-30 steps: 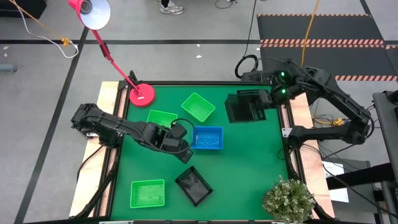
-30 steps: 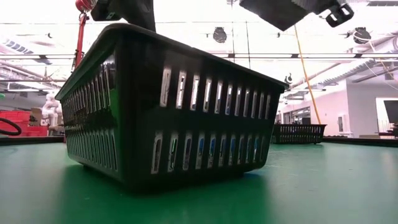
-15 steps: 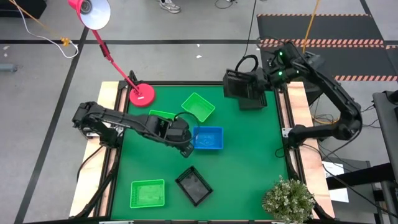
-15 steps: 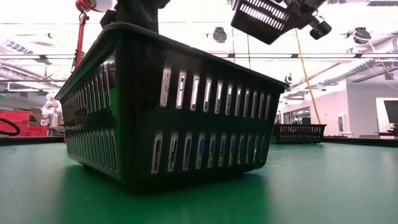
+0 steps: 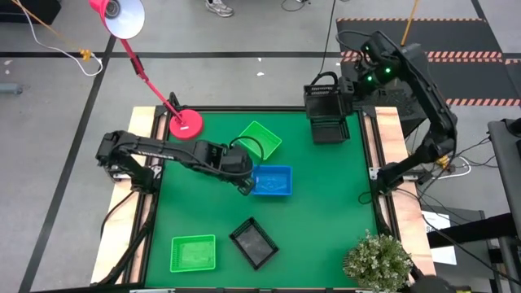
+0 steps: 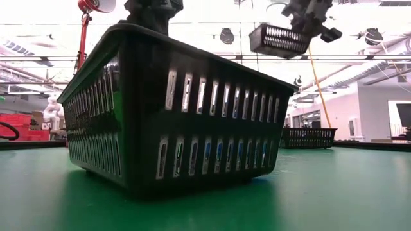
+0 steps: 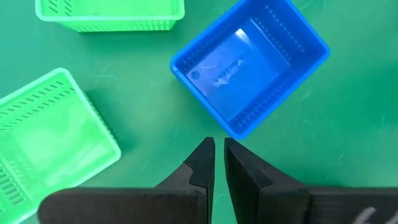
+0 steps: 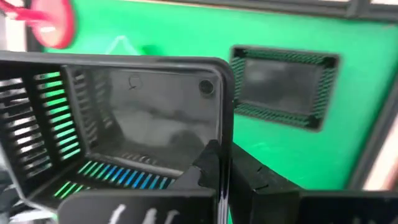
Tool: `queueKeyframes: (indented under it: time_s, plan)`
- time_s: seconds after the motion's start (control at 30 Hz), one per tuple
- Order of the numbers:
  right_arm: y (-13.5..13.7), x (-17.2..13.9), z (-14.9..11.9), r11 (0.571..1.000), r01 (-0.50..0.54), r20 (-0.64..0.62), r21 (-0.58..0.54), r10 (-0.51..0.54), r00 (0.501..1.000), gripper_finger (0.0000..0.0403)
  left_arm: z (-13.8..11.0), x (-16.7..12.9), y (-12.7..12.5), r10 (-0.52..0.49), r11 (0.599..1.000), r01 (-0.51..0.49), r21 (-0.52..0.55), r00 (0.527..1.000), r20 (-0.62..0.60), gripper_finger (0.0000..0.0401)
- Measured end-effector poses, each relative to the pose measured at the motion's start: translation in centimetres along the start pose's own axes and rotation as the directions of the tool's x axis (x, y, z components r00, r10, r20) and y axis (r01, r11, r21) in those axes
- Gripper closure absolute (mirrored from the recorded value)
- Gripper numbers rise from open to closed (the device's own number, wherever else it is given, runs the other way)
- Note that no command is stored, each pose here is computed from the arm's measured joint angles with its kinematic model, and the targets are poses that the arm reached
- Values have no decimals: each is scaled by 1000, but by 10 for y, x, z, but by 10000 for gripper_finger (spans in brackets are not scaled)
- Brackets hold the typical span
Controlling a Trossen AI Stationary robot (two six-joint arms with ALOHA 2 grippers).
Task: Stack baskets by color
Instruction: Stack the bottom right black bin on the top black bin
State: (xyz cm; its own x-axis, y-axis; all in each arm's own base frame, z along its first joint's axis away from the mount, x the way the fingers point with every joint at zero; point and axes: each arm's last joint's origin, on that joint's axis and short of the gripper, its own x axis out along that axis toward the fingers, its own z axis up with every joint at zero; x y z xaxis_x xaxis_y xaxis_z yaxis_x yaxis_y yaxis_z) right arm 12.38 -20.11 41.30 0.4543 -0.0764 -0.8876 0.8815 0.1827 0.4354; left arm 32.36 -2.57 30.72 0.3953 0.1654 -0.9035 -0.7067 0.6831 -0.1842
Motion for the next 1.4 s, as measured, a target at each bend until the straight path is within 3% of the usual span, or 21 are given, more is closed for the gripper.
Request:
queueKeyframes:
  time_s: [0.17,0.37,0.83,1.4]
  plan:
    - [-14,13,16,997,79,-16,0,-79,997,401,5,1,4,-5,1000,5,-14,1000,-13,366]
    - [-32,28,26,995,102,-39,13,-101,994,400,5,1,4,-7,1000,7,-20,1000,-15,366]
    - [-64,92,28,986,167,-93,-2,-166,982,399,4,1,4,-12,999,11,-41,1000,-21,366]
    - [-83,127,26,971,240,-65,18,-238,969,399,4,1,3,-27,998,26,-53,999,-32,366]
